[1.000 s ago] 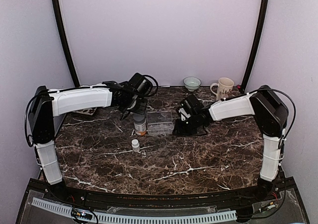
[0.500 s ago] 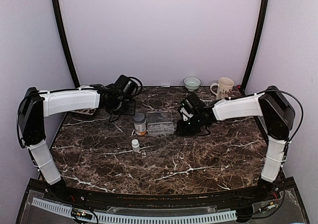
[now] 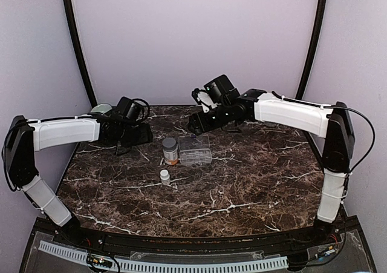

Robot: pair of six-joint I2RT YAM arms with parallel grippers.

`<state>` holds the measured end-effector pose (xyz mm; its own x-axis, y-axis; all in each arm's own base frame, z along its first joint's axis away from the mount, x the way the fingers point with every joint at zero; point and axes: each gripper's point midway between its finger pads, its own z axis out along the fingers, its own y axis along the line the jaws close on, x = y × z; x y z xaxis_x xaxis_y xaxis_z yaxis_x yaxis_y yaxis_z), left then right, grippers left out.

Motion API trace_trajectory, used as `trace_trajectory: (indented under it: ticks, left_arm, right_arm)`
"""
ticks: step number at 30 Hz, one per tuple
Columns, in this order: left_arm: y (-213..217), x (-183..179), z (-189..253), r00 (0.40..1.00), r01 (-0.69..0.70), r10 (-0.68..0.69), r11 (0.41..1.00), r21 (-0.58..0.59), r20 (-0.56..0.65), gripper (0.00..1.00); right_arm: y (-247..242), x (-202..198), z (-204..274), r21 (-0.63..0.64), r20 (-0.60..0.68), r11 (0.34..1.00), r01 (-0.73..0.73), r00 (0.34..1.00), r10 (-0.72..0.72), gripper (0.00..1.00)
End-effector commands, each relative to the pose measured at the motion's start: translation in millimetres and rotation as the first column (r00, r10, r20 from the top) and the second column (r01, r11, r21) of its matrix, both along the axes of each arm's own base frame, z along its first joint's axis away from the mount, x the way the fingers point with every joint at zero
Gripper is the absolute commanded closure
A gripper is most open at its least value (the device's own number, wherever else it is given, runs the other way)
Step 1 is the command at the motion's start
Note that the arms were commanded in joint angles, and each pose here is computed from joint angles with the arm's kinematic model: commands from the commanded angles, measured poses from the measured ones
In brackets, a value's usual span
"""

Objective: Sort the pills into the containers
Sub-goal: Pick up the pill bottle from the center of the board.

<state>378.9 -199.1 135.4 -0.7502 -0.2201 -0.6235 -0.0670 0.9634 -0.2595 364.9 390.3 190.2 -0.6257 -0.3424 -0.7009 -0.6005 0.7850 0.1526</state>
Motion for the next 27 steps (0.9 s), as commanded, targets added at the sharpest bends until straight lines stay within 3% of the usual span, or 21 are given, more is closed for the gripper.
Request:
trace_trajectory:
  ticks: [1,6,14,27]
  left_arm:
    - [1,-7,12,1.000,-0.013,0.016,0.993,-0.117,0.021,0.33]
    - [9,-16,4,0.999,-0.040,0.040,0.978,-0.205,-0.001,0.33]
    - [14,-25,-6,0.999,-0.043,0.039,0.969,-0.241,-0.024,0.33]
    - [9,-31,-23,0.998,-0.039,0.021,0.953,-0.300,-0.063,0.35]
  right_arm:
    - [28,-4,-4,-0.055,-0.009,0.992,-0.109,0.994,0.109,0.22]
    - [63,-13,-11,-0.101,-0.038,0.978,-0.184,0.983,0.181,0.22]
    - [94,-25,-19,-0.106,-0.084,0.971,-0.216,0.975,0.207,0.24]
    - [110,-23,-47,-0.147,-0.100,0.972,-0.185,0.980,0.172,0.25]
